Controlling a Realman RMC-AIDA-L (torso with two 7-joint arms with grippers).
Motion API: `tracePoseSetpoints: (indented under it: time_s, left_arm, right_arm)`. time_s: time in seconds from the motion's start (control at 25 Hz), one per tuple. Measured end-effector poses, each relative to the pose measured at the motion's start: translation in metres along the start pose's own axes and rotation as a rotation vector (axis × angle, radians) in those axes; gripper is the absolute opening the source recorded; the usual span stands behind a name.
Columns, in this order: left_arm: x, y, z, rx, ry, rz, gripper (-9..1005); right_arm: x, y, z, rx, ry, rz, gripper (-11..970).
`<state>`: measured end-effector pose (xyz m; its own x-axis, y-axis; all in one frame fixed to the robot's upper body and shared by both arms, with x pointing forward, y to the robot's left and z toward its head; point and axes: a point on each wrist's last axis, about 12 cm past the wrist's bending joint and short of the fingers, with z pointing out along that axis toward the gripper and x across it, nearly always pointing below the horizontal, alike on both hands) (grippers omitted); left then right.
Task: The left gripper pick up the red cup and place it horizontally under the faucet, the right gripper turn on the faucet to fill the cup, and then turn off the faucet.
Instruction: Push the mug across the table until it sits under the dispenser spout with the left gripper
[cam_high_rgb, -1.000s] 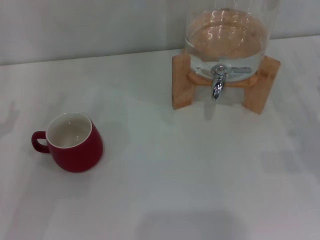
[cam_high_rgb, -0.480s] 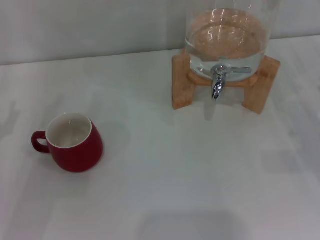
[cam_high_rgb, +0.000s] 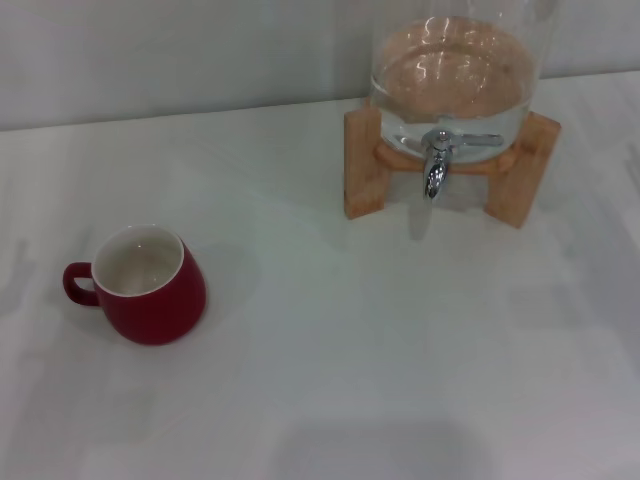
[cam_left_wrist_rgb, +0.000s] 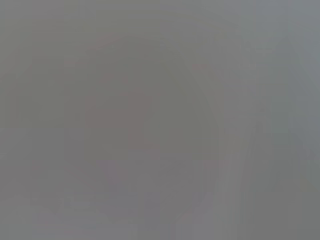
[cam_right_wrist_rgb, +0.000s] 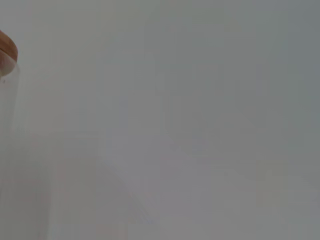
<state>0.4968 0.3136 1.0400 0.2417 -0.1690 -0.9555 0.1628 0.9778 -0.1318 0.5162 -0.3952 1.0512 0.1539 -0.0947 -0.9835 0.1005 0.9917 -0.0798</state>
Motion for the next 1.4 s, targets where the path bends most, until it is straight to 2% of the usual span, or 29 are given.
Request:
tracePoseSetpoints:
  time_s: [0.36, 0.8, 1.4]
  left_arm:
    - [0.008, -0.002, -0.011, 0.009, 0.053, -0.001, 875]
    - [0.014, -0.002, -0.018, 0.013, 0.105, 0.001, 874]
    - [0.025, -0.016, -0.033, 0.122, 0.199, 0.007, 873]
  right_arm:
    - [-0.001, 0.008, 0.014, -0.02, 0.016, 0.002, 616]
    - [-0.003, 0.009, 0.021, -0.02, 0.012, 0.002, 616]
    - [-0.005, 0.007, 0.027, -0.021, 0.022, -0.006, 616]
